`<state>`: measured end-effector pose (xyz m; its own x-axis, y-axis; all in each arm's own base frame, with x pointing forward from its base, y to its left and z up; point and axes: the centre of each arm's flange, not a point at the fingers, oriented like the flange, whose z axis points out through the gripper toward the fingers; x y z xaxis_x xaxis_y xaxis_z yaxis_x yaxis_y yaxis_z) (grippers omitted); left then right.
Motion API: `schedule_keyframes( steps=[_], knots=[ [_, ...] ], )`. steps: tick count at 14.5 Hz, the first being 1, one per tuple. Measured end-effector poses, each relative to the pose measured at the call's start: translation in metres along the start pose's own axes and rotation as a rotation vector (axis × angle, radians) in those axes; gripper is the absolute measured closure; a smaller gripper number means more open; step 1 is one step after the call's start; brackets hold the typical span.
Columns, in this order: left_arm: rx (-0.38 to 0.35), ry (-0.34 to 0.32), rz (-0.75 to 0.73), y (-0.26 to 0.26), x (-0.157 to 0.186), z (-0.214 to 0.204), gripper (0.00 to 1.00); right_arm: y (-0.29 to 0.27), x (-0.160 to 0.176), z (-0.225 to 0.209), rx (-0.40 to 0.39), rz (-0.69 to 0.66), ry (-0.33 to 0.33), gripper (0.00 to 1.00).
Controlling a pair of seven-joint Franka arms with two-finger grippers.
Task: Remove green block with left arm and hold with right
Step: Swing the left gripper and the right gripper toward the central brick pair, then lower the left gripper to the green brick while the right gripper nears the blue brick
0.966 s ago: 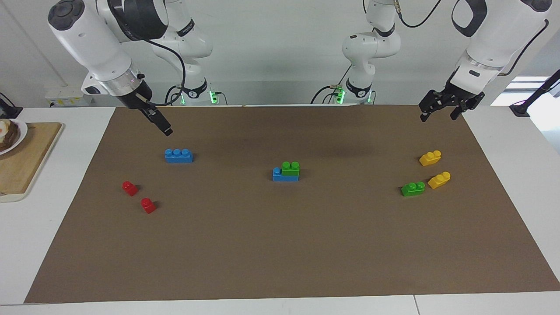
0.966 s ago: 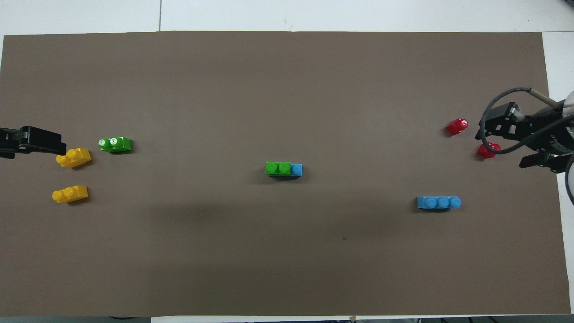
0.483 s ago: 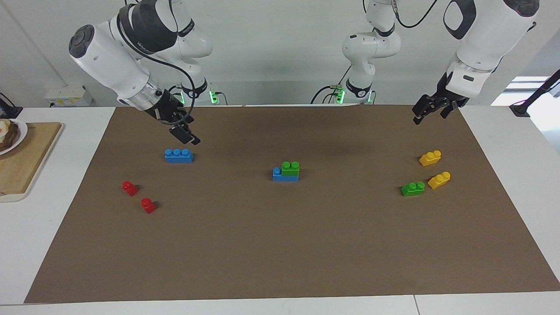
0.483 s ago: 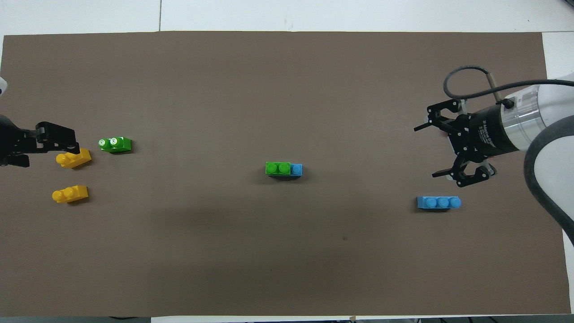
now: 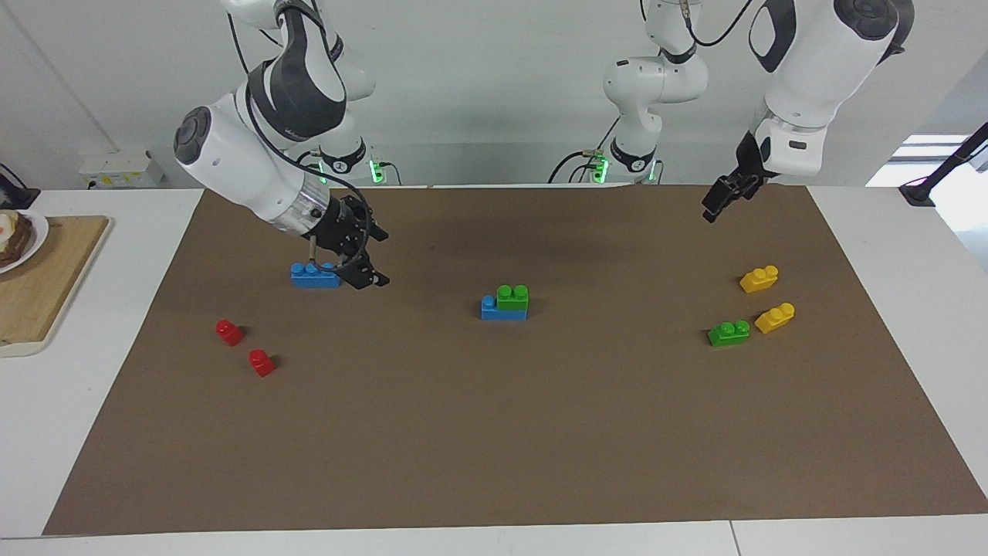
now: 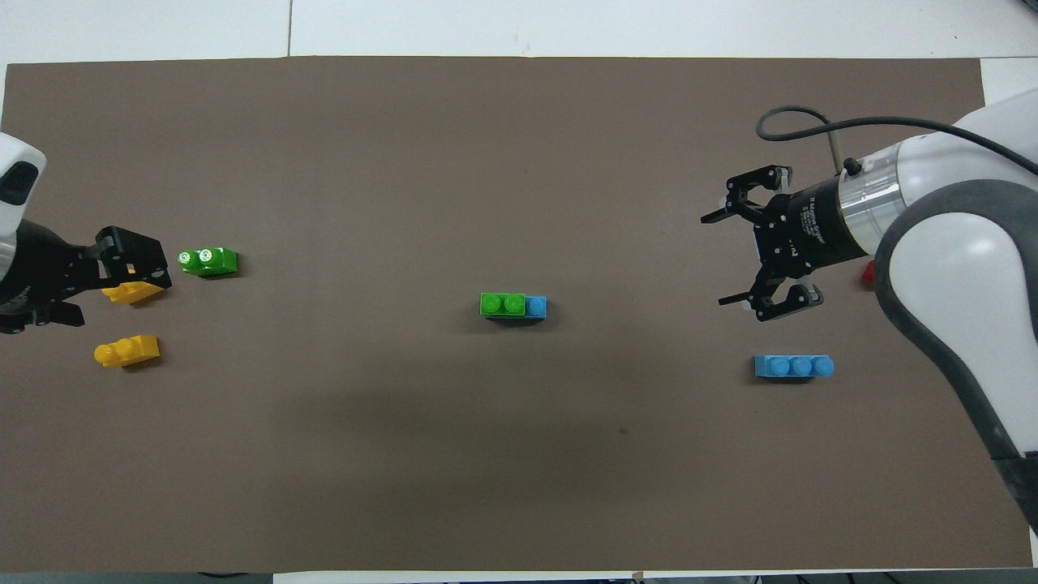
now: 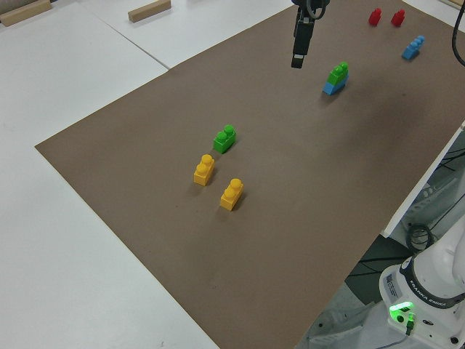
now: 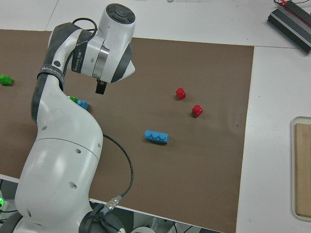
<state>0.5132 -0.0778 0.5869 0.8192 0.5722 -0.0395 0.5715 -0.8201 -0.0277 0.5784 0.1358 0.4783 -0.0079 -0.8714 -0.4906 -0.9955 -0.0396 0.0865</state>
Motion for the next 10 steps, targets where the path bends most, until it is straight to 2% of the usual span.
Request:
schedule_keyframes(
  steps=[4,10],
  knots=[
    [-0.003,0.005,-0.164,0.018,-0.016,0.012,0.00,-0.003,-0.015,0.026,-0.010,0.052,0.006,0.00],
    [-0.001,-0.021,-0.419,0.036,-0.034,0.037,0.00,0.004,-0.035,0.069,0.038,0.036,0.008,0.00]
  ],
)
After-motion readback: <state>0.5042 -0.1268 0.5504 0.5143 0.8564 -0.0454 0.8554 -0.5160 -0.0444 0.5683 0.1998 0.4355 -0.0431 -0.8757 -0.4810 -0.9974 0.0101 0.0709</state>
